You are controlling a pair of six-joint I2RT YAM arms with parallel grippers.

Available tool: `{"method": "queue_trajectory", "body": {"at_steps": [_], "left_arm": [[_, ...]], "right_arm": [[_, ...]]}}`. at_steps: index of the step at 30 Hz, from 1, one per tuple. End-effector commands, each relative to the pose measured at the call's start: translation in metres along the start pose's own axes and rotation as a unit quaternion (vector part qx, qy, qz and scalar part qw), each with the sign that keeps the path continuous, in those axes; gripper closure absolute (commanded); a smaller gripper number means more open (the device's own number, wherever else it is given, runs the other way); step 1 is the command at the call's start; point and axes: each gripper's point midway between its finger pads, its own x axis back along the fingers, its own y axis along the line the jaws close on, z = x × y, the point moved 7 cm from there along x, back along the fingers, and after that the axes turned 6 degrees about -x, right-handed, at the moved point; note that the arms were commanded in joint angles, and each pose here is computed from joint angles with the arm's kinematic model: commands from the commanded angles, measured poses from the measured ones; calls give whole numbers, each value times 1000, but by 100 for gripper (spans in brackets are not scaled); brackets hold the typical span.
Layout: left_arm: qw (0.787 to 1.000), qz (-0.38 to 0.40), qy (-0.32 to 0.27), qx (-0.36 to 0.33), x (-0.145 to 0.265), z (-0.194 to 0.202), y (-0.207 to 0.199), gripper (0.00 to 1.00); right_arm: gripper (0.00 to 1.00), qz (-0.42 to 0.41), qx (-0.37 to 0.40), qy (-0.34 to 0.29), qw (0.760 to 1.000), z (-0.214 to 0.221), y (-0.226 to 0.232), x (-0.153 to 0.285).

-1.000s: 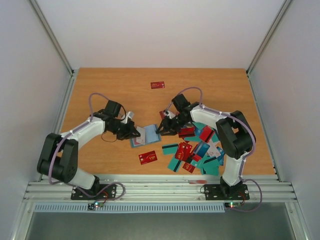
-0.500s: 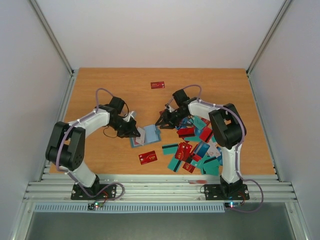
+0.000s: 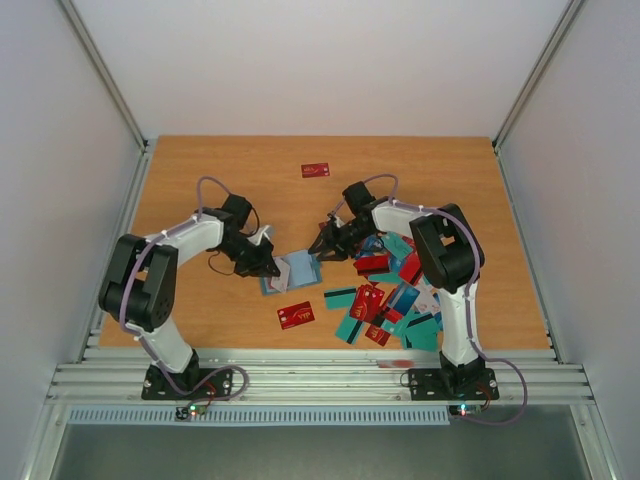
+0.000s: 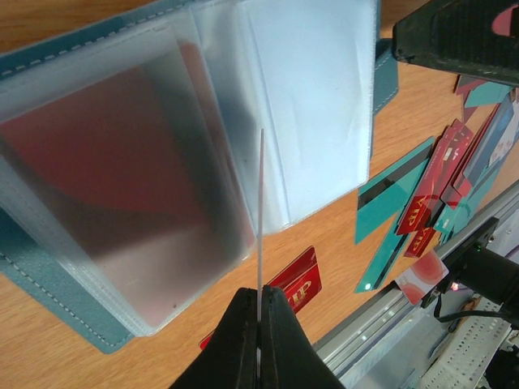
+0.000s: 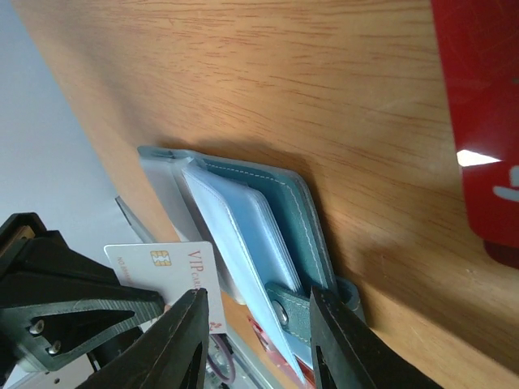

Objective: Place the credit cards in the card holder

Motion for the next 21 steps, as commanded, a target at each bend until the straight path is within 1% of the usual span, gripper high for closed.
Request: {"method": "queue_trajectory", "body": {"at_steps": [1, 21], "left_arm": [[1000, 0, 8, -8, -3, -3, 3, 100], [999, 40, 15, -9, -19, -2, 9, 100]], "right_arm": [[64, 0, -8, 11, 1000, -3, -3, -3], [64, -1, -25, 22, 999, -3, -16, -13]]}}
